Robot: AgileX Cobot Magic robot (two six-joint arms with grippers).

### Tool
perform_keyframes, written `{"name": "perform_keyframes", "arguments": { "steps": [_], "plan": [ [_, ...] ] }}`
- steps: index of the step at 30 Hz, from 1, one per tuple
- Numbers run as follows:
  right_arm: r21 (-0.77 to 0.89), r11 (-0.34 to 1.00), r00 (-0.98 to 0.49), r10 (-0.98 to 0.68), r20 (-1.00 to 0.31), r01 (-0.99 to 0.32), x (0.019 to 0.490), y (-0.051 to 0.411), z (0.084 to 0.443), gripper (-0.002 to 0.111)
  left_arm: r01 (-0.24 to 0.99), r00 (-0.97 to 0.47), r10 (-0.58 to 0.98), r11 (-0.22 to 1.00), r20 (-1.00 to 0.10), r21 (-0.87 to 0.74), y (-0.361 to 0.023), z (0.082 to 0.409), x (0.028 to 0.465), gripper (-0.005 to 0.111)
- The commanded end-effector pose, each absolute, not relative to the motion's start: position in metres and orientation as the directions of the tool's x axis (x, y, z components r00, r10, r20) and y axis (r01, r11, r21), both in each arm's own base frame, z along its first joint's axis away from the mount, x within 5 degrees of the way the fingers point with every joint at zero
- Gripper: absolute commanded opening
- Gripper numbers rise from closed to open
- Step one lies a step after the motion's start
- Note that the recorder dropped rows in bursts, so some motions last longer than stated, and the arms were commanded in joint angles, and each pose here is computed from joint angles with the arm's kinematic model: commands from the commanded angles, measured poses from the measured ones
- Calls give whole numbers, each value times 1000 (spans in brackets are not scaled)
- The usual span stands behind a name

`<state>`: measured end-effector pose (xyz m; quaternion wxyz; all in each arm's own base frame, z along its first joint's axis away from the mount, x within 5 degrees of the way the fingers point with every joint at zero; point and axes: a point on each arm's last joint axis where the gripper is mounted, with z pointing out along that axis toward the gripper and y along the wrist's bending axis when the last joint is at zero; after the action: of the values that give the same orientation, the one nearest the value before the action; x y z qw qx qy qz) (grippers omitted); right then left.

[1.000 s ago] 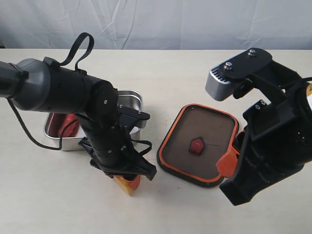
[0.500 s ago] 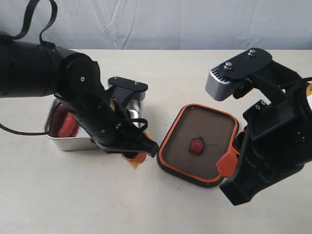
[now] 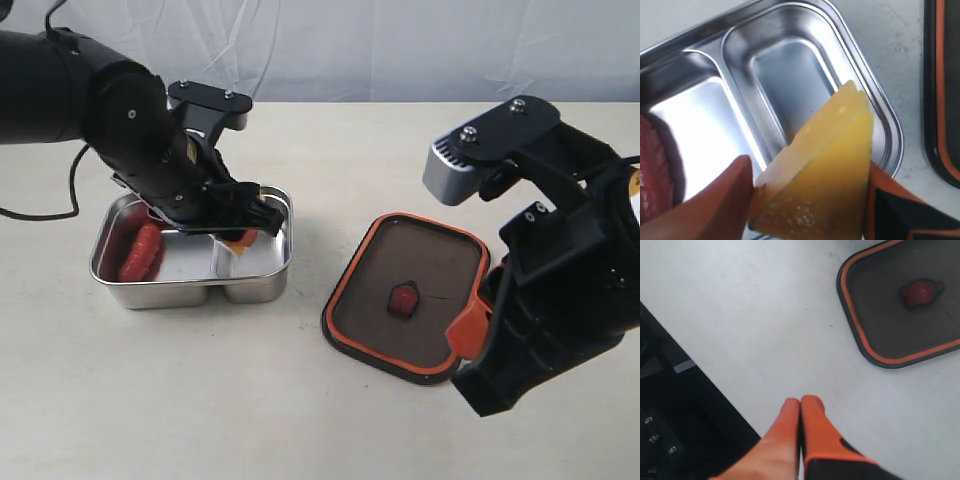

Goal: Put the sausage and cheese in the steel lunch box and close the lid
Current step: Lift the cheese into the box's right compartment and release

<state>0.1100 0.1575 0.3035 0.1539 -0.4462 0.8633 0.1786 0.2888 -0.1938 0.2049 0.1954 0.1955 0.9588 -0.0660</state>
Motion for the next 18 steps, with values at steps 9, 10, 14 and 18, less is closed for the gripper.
{"name": "perform_keyframes", "arguments": {
  "steps": [9,10,14,18],
  "plan": [
    [80,724,-663,-574,-480,-685,127,150,305,0,418,-836,328,900,-439,-123,-205,196,295,61],
    [67,753,-679,-546,-490,-654,129,149,305,0,418,-836,328,900,-439,-123,-205,196,295,61],
    [21,823,-711,-477,-517,-567,137,144,306,0,423,-842,346,900,-415,-109,-203,195,294,55],
    [-5,910,-762,-351,-544,-415,153,134,298,0,414,-856,365,908,-365,-63,-197,196,290,14]
  ]
}}
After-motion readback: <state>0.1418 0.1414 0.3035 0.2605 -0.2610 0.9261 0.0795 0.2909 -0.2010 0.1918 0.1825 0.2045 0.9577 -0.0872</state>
